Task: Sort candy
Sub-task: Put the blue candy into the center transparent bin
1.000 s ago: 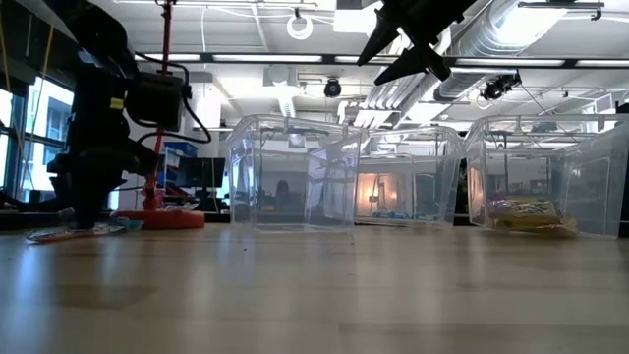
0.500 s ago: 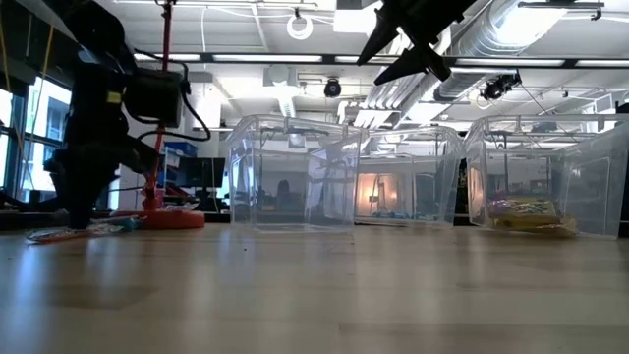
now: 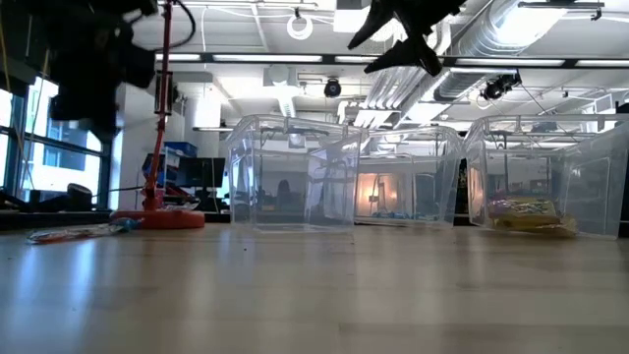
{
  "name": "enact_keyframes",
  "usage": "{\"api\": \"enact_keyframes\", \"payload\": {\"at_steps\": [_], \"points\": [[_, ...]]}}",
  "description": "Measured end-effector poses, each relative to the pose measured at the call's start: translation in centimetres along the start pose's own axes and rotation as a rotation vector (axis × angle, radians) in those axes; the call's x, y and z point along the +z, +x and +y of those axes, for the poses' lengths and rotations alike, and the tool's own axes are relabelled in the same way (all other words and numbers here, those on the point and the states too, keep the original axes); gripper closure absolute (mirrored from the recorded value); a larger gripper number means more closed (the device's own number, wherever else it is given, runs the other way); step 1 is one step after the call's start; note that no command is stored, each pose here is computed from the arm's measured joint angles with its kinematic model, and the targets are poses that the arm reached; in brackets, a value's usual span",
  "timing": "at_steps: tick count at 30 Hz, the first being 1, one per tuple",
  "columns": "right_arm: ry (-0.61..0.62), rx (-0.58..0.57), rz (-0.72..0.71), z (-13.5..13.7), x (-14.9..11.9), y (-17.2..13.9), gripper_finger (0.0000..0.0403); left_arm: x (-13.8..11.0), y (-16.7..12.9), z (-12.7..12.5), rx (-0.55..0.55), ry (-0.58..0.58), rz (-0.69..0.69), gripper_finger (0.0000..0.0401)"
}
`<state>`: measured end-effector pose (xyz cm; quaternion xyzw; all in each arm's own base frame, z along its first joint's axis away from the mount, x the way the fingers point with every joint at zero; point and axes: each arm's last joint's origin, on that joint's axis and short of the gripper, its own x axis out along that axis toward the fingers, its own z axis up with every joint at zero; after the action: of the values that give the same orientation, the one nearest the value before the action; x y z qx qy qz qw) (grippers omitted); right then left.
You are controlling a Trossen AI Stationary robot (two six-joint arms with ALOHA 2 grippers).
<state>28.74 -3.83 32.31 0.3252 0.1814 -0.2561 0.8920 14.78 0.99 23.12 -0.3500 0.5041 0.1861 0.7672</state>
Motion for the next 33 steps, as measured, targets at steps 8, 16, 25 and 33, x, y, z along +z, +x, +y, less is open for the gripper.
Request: {"api": "enact_keyframes", "payload": {"at_steps": [8, 16, 25, 33], "points": [[-0.018, 0.124, -0.106, 1.4, 1.0, -1.5, 0.0191, 0.8, -2.1, -3.6, -0.219, 0.057, -0.289, 0.0353], [-0.014, 0.153, -0.268, 1.5, 2.5, -6.3, 0.0191, 3.8, -0.1, -7.9, -0.437, 0.134, -0.458, 0.0353], [-0.037, 0.122, -0.407, 1.3, 3.2, -10.2, 0.0191, 7.3, 3.8, -9.7, -0.536, 0.121, -0.542, 0.0353], [-0.044, 0.109, -0.398, 1.3, 3.0, -10.0, 0.0191, 12.2, 4.3, -10.5, -0.479, 0.173, -0.665, 0.0353]]}}
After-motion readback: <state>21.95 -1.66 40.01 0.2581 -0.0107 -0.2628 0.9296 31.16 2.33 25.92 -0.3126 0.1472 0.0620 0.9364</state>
